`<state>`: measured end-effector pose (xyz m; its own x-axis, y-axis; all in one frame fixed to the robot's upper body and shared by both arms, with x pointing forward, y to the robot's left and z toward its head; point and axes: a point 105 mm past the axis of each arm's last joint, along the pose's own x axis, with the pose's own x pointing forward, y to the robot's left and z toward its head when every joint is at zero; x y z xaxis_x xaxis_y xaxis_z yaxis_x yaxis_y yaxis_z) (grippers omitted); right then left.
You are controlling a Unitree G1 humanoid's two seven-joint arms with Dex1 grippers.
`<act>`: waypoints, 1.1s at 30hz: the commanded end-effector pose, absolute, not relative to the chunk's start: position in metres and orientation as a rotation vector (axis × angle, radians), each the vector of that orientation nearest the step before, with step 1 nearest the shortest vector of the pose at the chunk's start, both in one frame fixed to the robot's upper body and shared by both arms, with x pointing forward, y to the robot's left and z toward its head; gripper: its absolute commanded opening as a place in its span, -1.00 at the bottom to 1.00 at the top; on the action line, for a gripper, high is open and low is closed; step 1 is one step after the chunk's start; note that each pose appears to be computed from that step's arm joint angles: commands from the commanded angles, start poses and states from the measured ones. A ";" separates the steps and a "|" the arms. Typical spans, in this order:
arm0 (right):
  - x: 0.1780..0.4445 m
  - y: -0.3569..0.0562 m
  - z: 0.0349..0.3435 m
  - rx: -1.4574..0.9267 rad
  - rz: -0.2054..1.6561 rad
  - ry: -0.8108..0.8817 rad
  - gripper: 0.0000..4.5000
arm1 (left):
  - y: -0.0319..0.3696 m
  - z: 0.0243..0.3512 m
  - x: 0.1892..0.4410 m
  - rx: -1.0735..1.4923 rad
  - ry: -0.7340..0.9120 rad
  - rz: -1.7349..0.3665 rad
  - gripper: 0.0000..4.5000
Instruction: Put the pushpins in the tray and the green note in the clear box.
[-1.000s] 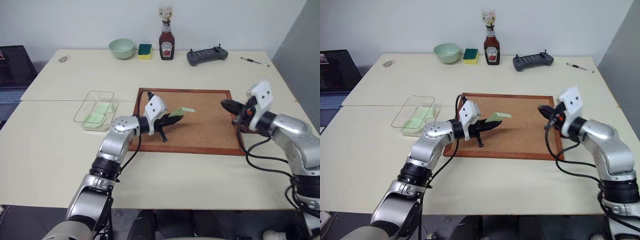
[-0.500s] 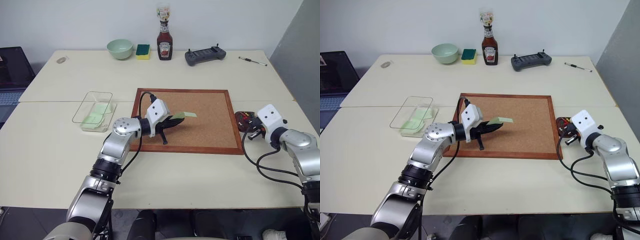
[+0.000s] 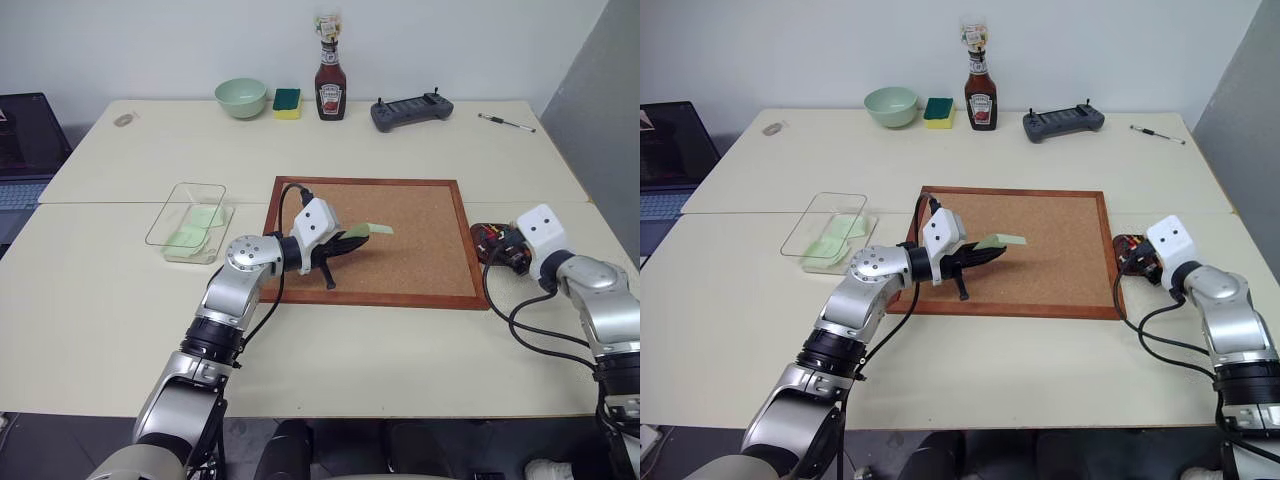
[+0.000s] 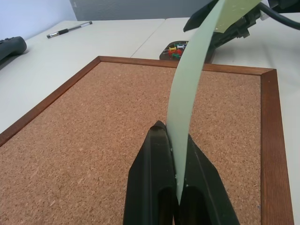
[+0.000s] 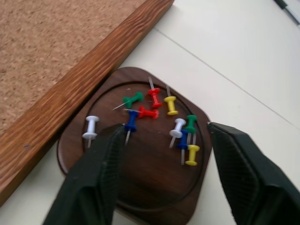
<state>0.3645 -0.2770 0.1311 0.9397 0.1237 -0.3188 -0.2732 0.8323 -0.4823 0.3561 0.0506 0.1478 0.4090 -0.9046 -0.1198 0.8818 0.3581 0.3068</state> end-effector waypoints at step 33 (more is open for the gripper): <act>0.304 -0.014 0.235 -0.238 1.414 -0.166 0.98 | 0.280 0.226 0.367 0.426 0.068 -0.159 -1.00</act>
